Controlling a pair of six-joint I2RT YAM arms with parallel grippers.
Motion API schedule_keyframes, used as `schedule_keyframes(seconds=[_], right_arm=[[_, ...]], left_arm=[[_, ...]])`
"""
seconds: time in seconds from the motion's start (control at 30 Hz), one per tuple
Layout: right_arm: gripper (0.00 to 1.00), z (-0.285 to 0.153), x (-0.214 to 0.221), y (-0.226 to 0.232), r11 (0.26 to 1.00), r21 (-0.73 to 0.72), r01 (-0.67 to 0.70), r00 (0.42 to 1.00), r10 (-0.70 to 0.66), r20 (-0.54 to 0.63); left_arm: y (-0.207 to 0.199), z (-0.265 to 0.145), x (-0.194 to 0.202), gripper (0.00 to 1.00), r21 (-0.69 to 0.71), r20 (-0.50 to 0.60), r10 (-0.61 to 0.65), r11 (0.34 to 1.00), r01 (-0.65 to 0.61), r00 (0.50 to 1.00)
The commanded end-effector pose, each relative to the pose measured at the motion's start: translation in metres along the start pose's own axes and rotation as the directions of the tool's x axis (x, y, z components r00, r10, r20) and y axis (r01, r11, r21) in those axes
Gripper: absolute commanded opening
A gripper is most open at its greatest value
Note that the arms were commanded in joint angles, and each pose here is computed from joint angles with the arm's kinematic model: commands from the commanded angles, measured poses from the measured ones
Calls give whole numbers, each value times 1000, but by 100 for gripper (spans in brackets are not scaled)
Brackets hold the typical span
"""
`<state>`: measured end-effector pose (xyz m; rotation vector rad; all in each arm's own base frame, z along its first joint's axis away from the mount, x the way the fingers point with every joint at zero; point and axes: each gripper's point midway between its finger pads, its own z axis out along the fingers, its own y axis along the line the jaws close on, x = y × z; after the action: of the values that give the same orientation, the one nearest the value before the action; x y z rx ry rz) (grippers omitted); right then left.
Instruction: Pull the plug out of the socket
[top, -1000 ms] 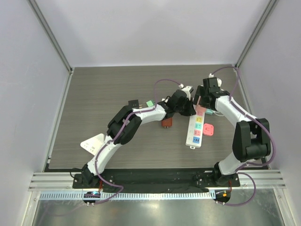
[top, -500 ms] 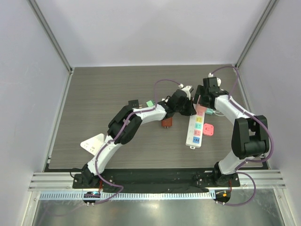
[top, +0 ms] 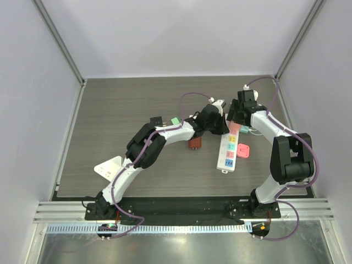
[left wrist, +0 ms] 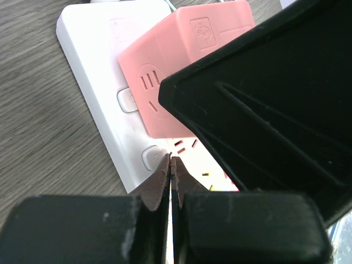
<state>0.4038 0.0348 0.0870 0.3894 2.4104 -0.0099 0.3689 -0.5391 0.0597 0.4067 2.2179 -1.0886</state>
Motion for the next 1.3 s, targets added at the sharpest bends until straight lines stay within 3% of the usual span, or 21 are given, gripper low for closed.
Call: schedule_keyframes(seconds=[0.0,0.03,0.07,0.47,0.7,1.1,1.27], right_arm=[[28,-3,-18,17,996,-79,-27,997,32,64],[20,-6,-20,17,996,-83,-32,997,38,68],[1,-7,-21,18,996,-86,-36,997,42,70],[1,-38,-38,34,980,-159,-117,990,128,56],[1,-46,-40,21,994,-75,-77,996,81,46],[1,-55,-42,19,994,-71,-80,995,84,60],[1,-59,-39,24,999,-51,-6,991,13,130]], left_arm=[[30,5,20,0,-104,-57,-15,994,9,998],[38,5,27,0,-133,-80,-22,991,11,997],[37,5,25,0,-135,-77,-23,991,12,997],[46,11,32,0,-167,-97,-42,986,25,994],[45,12,36,0,-164,-107,-51,986,33,993],[48,17,45,0,-159,-127,-78,986,57,989],[52,21,50,0,-176,-138,-104,981,79,985]])
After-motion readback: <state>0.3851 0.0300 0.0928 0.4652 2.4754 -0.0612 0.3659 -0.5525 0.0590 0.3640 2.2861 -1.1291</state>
